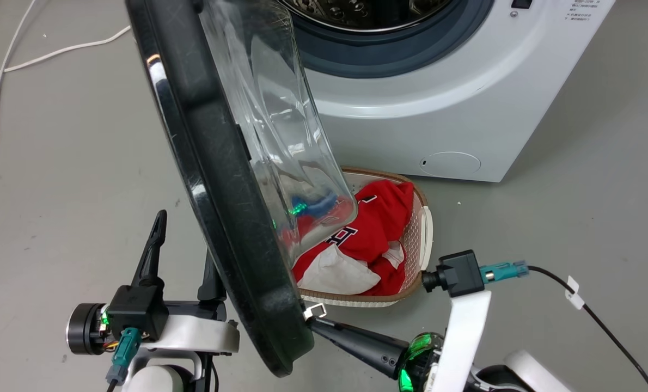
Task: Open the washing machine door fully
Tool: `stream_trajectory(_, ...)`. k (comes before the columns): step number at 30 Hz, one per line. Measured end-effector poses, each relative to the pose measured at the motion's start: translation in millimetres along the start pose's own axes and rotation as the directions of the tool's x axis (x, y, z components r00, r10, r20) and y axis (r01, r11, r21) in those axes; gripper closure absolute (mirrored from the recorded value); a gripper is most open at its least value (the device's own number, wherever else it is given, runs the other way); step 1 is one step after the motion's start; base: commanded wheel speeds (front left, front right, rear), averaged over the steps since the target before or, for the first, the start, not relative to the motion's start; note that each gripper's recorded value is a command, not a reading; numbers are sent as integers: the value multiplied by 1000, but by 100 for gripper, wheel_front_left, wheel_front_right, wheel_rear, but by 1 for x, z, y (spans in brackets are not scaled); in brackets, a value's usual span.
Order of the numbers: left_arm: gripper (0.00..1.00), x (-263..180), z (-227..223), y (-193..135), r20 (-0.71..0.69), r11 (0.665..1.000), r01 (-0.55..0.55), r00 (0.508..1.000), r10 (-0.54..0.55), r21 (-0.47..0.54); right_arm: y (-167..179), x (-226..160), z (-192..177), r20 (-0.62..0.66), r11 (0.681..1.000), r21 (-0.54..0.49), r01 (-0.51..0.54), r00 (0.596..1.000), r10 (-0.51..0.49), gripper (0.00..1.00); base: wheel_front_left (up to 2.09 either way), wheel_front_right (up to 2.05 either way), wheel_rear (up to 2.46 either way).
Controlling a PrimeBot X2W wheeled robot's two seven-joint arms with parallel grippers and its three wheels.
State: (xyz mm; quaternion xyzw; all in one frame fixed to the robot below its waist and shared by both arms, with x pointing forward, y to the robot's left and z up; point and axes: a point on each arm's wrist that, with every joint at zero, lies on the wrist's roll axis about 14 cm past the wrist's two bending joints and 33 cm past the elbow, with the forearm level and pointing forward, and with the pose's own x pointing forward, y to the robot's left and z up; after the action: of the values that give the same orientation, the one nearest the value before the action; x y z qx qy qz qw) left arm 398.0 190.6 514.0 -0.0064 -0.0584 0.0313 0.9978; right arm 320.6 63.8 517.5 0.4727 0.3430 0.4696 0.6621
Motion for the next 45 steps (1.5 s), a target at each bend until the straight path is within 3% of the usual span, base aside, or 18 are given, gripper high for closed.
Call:
stream_trajectory(8,0,-10,1,6,-6,1000,-16,1000,16,3,-4,-8,19,131,998,-47,44,991,-37,99,0,0,0)
stream_trajectory(9,0,-13,2,6,-5,1000,-18,1000,18,4,-6,-14,24,166,997,-58,59,985,-49,56,0,0,0)
stream_trajectory(10,0,-15,2,7,-5,1000,-19,1000,19,6,-5,-19,29,203,996,-64,67,978,-53,0,0,0,0)
stream_trajectory(14,0,-24,6,10,0,1000,-25,1000,25,8,0,-47,59,393,984,-136,118,918,-55,0,0,0,0)
stream_trajectory(17,0,-29,9,10,7,1000,-23,1000,23,6,6,-79,92,580,956,-217,195,814,-35,0,0,0,0)
stream_trajectory(20,0,-33,11,11,12,1000,-21,1000,21,6,4,-114,119,706,879,-329,346,708,-14,0,0,0,0)
stream_trajectory(22,0,-35,12,11,16,1000,-20,1000,20,7,2,-136,134,759,800,-383,461,651,-12,0,0,0,0)
stream_trajectory(24,0,-37,13,11,17,1000,-16,1000,15,9,14,-165,157,842,722,-394,569,538,36,0,0,0,0)
stream_trajectory(25,0,-38,14,10,20,1000,-12,1000,12,7,22,-174,163,863,676,-408,614,501,66,0,0,0,0)
stream_trajectory(27,0,-38,16,10,26,1000,-10,1000,10,7,35,-182,163,875,550,-448,705,471,109,0,0,0,0)
stream_trajectory(30,0,-40,17,10,27,1000,-8,1000,8,6,47,-194,161,889,387,-455,802,434,146,0,0,0,0)
stream_trajectory(33,0,-42,17,10,29,1000,-5,1000,5,5,47,-203,155,901,254,-434,864,413,134,0,0,0,0)
stream_trajectory(35,0,-43,18,9,30,1000,-4,1000,4,4,42,-206,150,906,187,-423,887,409,111,0,0,0,0)
stream_trajectory(38,0,-43,19,9,35,1000,-2,999,2,2,31,-207,141,907,129,-420,898,415,68,0,0,0,0)
stream_trajectory(45,0,-47,20,6,37,1000,6,999,-6,-8,6,-212,121,916,140,-393,909,401,-27,0,0,0,0)
